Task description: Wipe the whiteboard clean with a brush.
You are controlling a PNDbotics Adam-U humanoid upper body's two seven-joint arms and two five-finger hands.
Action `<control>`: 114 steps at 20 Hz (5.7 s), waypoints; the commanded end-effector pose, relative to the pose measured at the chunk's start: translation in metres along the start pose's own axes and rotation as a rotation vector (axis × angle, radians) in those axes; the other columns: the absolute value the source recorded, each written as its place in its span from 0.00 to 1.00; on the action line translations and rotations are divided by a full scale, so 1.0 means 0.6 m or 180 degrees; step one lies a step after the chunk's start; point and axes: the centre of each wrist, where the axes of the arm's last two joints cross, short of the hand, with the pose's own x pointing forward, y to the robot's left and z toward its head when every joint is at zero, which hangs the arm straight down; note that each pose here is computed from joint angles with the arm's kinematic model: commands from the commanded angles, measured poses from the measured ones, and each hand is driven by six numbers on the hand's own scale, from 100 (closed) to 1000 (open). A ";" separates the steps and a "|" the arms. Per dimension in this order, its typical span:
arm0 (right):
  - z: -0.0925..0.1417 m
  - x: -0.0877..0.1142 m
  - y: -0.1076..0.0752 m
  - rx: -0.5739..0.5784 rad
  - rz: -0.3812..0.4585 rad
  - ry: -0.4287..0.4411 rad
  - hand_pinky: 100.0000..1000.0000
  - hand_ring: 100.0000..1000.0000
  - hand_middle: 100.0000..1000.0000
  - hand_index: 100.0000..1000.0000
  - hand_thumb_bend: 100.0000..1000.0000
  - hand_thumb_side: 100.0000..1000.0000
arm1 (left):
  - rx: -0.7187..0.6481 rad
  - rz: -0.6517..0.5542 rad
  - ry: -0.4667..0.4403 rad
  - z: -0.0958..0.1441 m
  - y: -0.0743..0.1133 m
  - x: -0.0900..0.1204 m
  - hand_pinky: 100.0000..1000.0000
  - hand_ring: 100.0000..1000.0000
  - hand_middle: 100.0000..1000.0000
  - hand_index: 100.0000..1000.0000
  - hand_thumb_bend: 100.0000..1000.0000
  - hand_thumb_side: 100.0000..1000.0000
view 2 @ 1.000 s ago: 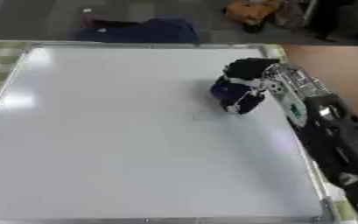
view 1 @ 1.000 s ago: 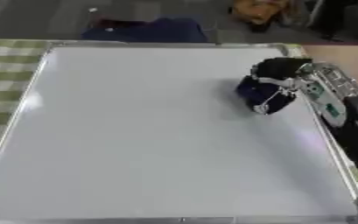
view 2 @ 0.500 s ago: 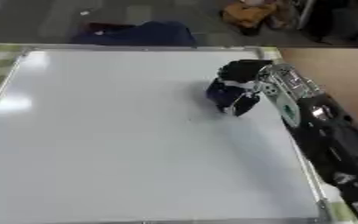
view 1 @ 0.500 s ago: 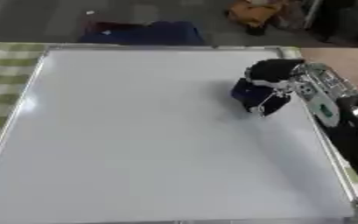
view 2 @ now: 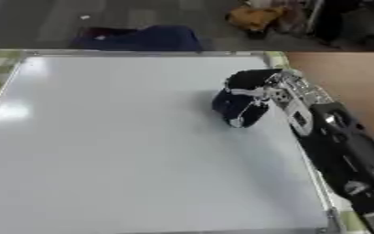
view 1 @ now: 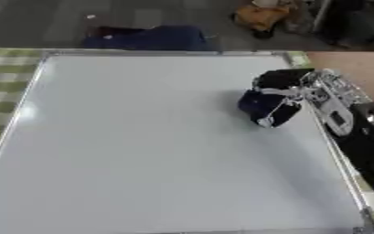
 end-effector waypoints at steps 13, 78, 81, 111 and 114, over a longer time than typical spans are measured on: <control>-0.019 0.065 -0.017 0.0107 0.0290 -0.0482 0.13 0.14 0.00 0.15 0.00 0.15 | -0.0029 -0.0023 -0.0026 -0.007 0.000 0.011 0.39 0.47 0.47 0.47 0.02 0.94; 0.004 0.023 0.010 0.0000 0.0299 0.0114 0.12 0.13 0.00 0.16 0.00 0.13 | 0.0013 -0.0045 -0.0050 -0.007 0.001 0.012 0.39 0.47 0.47 0.47 0.03 0.93; 0.002 0.026 0.010 -0.0007 0.0302 0.0096 0.12 0.13 0.00 0.16 0.00 0.13 | 0.0008 -0.0042 -0.0044 -0.007 0.000 0.012 0.39 0.47 0.47 0.47 0.03 0.94; -0.021 0.166 -0.039 -0.0217 0.0274 -0.1151 0.05 0.08 0.00 0.11 0.00 0.15 | 0.0005 -0.0005 -0.0023 -0.013 -0.004 0.012 0.39 0.47 0.47 0.48 0.05 0.92; -0.024 0.185 -0.038 -0.0188 0.0274 -0.1392 0.05 0.08 0.00 0.10 0.00 0.16 | 0.0004 -0.0002 -0.0031 -0.013 -0.004 0.012 0.40 0.47 0.47 0.48 0.05 0.92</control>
